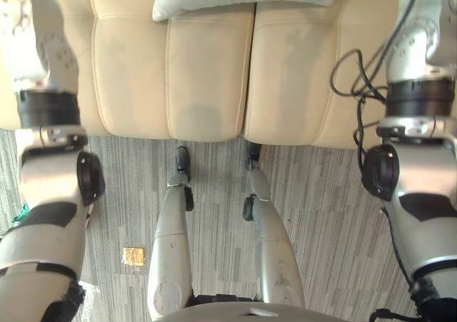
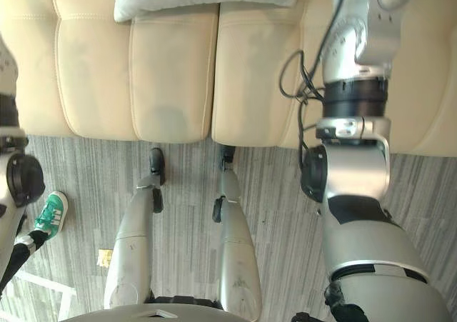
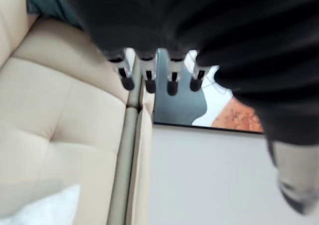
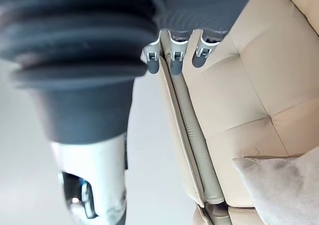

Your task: Pick up cushions and gather them together orderly.

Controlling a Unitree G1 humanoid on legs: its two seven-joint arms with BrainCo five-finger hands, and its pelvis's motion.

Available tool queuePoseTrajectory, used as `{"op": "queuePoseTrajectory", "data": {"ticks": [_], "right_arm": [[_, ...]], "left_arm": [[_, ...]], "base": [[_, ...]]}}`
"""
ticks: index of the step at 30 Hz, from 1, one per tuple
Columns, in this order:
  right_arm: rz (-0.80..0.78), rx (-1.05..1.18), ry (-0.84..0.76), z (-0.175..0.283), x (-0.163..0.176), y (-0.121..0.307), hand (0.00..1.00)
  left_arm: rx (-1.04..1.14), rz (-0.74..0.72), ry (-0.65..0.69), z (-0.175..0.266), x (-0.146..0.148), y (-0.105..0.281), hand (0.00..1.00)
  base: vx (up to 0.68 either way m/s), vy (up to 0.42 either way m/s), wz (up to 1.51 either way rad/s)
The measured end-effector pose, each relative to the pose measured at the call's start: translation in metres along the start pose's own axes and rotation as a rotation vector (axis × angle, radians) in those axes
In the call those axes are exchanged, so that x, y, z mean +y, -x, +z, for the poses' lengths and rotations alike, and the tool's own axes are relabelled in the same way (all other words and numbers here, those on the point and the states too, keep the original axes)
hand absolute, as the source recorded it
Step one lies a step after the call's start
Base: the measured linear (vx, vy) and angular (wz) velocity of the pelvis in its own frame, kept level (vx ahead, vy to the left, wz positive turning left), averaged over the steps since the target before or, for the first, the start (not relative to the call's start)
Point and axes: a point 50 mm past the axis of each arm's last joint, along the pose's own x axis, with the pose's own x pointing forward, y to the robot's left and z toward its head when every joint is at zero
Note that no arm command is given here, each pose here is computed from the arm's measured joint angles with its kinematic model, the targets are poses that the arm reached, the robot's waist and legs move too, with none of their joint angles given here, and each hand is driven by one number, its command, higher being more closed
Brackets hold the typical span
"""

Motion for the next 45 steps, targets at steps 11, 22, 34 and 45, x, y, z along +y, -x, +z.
{"op": "queuePoseTrajectory", "data": {"ticks": [11, 22, 34, 45], "right_arm": [[-0.113, 0.59, 0.39, -0.055, -0.159, 0.217, 0.0], [-0.241, 1.414, 0.598, -0.048, -0.201, 0.443, 0.0], [-0.226, 1.809, 0.729, -0.02, -0.219, 0.517, 0.0], [-0.108, 1.695, 0.667, -0.058, -0.199, 0.485, 0.0]], "left_arm": [[0.707, 0.121, -0.254, -0.089, 0.13, 0.253, 0.0], [1.51, 0.095, -0.498, -0.081, 0.177, 0.458, 0.0], [1.789, 0.063, -0.652, -0.052, 0.201, 0.512, 0.0], [1.739, 0.012, -0.622, -0.067, 0.191, 0.5, 0.0]], "base": [[0.04, -0.013, 0.02], [0.07, -0.022, -0.08], [0.04, 0.024, -0.06], [-0.09, 0.064, -0.34]]}}
